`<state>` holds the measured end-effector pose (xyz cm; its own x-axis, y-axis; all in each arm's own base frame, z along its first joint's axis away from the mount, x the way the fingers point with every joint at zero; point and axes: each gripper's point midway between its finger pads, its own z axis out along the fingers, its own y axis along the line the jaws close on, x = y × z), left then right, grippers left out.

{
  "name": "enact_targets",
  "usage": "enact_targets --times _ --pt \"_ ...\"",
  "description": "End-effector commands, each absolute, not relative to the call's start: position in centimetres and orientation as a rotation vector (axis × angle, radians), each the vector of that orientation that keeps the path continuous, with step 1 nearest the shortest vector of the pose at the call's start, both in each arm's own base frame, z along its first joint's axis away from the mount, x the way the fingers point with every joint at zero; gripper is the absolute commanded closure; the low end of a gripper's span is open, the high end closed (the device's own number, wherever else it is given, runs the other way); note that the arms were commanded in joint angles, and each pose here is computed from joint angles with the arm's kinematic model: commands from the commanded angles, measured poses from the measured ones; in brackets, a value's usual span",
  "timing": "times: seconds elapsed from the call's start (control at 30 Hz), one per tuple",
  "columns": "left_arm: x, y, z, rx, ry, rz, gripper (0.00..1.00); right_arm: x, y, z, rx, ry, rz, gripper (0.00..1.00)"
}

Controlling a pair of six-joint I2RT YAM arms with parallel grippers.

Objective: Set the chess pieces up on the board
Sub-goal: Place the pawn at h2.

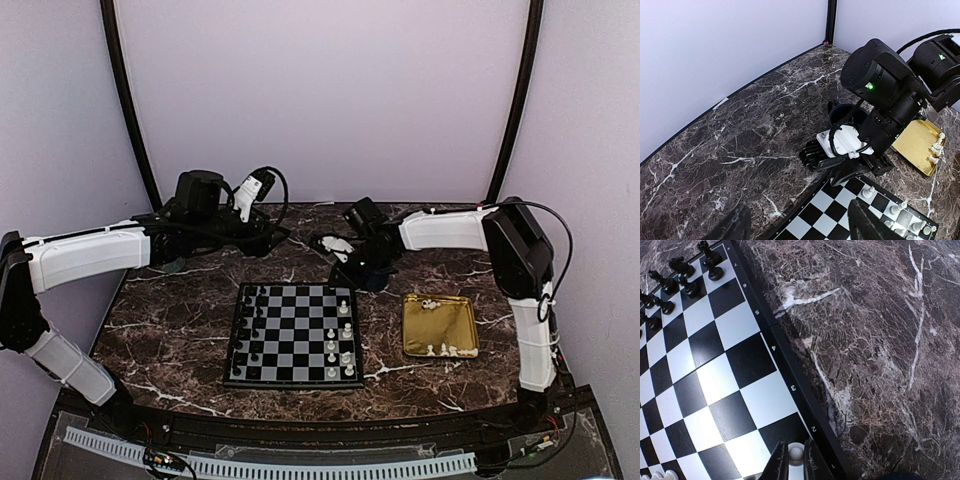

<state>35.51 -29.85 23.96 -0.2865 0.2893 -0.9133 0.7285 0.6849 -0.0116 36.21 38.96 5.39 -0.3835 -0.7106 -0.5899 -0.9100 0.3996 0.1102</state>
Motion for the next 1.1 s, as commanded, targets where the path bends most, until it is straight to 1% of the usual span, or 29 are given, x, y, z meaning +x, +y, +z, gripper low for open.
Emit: enact_targets --times 0.0,0.23,0.43,0.67,1.07 --pt "35.3 -29.8 26.1 0.785 1.818 -0.555 0.32 36.2 39.7 5.1 -1.391 2.213 0.624 0.87" --pt "35.3 -29.9 26.1 0.786 1.817 -0.555 0.31 35.8 40.1 4.7 -1.407 2.219 0.660 0.86" --pt "35.3 -29.8 26.1 0.786 1.818 -0.554 0.31 35.7 40.2 4.3 -1.421 2.228 0.656 0.83" --pt "35.3 -29.9 26.1 0.787 1.818 -0.555 0.32 35.7 40.2 4.7 -1.420 2.222 0.651 0.82" --pt "35.3 -29.9 26.0 0.790 1.819 -0.557 0.32 34.9 40.3 4.3 -1.474 2.232 0.647 0.85"
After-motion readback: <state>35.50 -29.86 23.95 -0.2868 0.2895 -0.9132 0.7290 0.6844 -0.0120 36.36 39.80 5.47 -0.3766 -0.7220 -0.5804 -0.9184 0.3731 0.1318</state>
